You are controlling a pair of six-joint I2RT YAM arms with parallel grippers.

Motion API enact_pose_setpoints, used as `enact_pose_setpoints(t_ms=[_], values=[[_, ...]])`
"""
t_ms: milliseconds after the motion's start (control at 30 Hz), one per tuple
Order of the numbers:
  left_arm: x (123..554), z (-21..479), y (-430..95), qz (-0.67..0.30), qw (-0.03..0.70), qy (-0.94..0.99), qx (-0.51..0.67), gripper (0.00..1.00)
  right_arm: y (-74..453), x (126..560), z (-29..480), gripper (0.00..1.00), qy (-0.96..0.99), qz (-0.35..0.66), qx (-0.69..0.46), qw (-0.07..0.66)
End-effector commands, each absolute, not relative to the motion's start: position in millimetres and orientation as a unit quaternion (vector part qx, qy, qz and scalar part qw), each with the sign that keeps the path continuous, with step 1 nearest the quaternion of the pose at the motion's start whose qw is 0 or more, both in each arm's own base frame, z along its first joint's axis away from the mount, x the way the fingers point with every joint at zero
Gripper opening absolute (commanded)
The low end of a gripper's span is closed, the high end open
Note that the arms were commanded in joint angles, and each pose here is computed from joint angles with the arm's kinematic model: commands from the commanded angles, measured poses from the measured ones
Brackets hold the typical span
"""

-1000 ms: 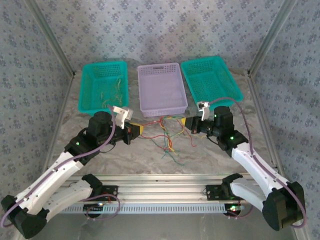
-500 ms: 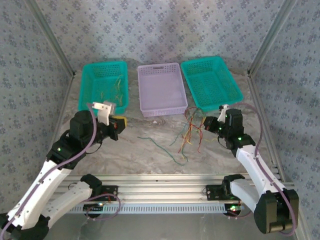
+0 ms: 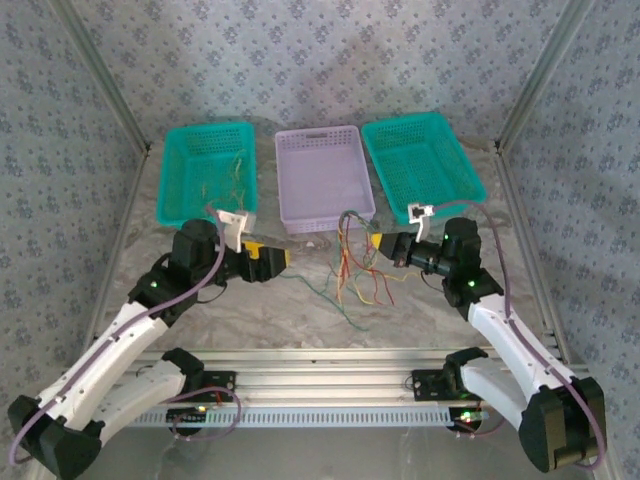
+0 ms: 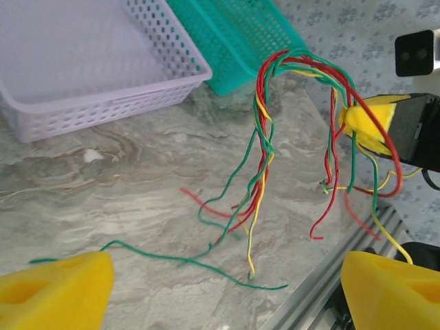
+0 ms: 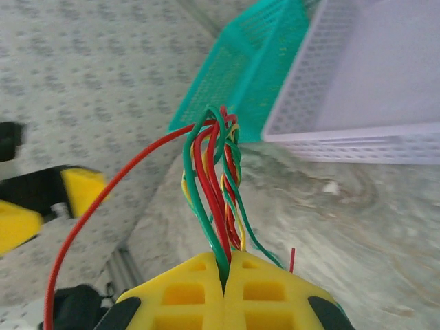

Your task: Untangle the cables

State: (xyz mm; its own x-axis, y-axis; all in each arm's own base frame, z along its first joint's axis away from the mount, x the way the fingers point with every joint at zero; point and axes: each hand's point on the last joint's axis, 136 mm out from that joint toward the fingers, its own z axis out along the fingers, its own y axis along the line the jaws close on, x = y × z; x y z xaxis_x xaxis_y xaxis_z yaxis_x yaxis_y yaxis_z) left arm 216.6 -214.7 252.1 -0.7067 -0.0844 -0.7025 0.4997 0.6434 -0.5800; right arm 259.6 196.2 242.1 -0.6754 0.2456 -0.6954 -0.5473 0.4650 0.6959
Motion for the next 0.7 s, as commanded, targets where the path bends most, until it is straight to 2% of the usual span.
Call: enact_pose_setpoints(t_ms=[0, 500, 600, 667], values=[[215, 271, -237, -0.478, 0.360, 0.791, 0.129, 0.89, 214, 239, 273, 0.00, 0.714, 0.561, -0.156, 0.389], [207, 246, -295, -0.519, 0.324, 0.772, 0.172, 0.95, 261, 205, 309, 0.00, 0.661, 0.609, -0.259, 0.354], [206, 243, -295, -0.515, 0.325, 0.774, 0.175, 0.90, 261, 205, 311, 0.00, 0.660, 0.609, -0.260, 0.355], [206, 240, -292, -0.505, 0.326, 0.780, 0.174, 0.80, 261, 206, 312, 0.00, 0.661, 0.609, -0.257, 0.355]])
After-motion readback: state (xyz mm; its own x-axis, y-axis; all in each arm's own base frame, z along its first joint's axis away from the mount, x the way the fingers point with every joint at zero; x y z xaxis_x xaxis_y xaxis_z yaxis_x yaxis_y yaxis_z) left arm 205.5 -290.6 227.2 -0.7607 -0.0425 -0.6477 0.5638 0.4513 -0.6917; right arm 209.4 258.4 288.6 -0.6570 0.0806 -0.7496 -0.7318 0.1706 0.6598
